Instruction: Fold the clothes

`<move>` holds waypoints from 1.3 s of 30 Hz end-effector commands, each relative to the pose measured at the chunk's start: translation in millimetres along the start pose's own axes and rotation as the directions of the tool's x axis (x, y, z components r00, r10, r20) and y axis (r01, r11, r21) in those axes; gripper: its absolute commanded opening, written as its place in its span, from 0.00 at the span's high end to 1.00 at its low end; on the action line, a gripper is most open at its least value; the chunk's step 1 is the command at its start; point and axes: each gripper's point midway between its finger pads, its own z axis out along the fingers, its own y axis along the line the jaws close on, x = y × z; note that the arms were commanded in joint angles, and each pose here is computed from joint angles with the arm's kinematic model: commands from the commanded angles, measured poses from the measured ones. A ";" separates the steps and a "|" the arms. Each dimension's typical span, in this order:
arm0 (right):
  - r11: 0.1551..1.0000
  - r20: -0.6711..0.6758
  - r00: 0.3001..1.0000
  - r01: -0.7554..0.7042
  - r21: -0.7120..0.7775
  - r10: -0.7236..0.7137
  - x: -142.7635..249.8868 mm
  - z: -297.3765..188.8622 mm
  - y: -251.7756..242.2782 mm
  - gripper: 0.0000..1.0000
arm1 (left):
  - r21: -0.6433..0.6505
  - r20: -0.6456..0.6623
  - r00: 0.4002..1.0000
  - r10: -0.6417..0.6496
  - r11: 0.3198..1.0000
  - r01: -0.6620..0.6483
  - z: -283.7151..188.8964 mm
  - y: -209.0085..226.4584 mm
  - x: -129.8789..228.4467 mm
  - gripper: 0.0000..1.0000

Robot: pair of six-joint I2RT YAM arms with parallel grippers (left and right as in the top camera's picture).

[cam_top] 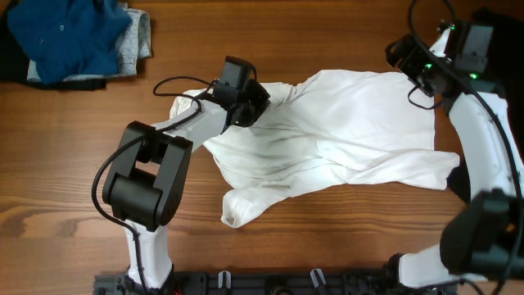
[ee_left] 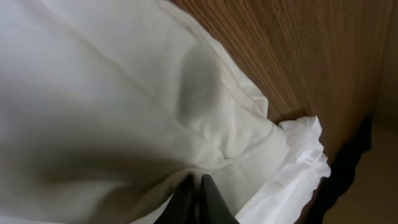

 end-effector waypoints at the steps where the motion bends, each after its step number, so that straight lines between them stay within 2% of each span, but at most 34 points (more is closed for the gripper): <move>1: 0.997 -0.011 0.997 0.072 -0.003 -0.072 0.3 26.6 -5.3 0.12 | -0.004 0.006 0.999 -0.048 0.999 0.048 0.6 5.8 -11.6 0.96; 10: 0.976 0.066 0.997 0.034 0.217 -0.049 -29.5 47.8 -71.5 0.19 | -0.031 -0.001 0.998 -0.069 0.997 0.069 -1.5 14.7 -14.1 0.96; 18: 0.950 -0.026 0.999 -0.017 0.313 0.026 -34.0 54.5 -124.8 0.20 | -0.030 0.000 0.998 -0.069 0.997 0.069 -1.5 14.6 -14.3 0.96; 31: 0.895 -0.130 0.991 0.063 0.441 -0.006 -25.8 86.3 -165.7 0.20 | -0.031 0.000 0.998 -0.069 0.997 0.069 -1.5 14.6 -14.1 0.96; 34: 0.889 -0.139 0.986 0.140 0.436 -0.088 -30.9 92.6 -168.7 0.23 | -0.031 -0.001 0.998 -0.069 0.997 0.069 -1.4 14.5 -14.0 0.96; 39: 0.890 -0.116 0.986 0.156 0.428 -0.117 -35.8 104.5 -170.6 0.33 | -0.031 -0.001 0.998 -0.069 0.997 0.069 -1.4 14.7 -14.1 0.96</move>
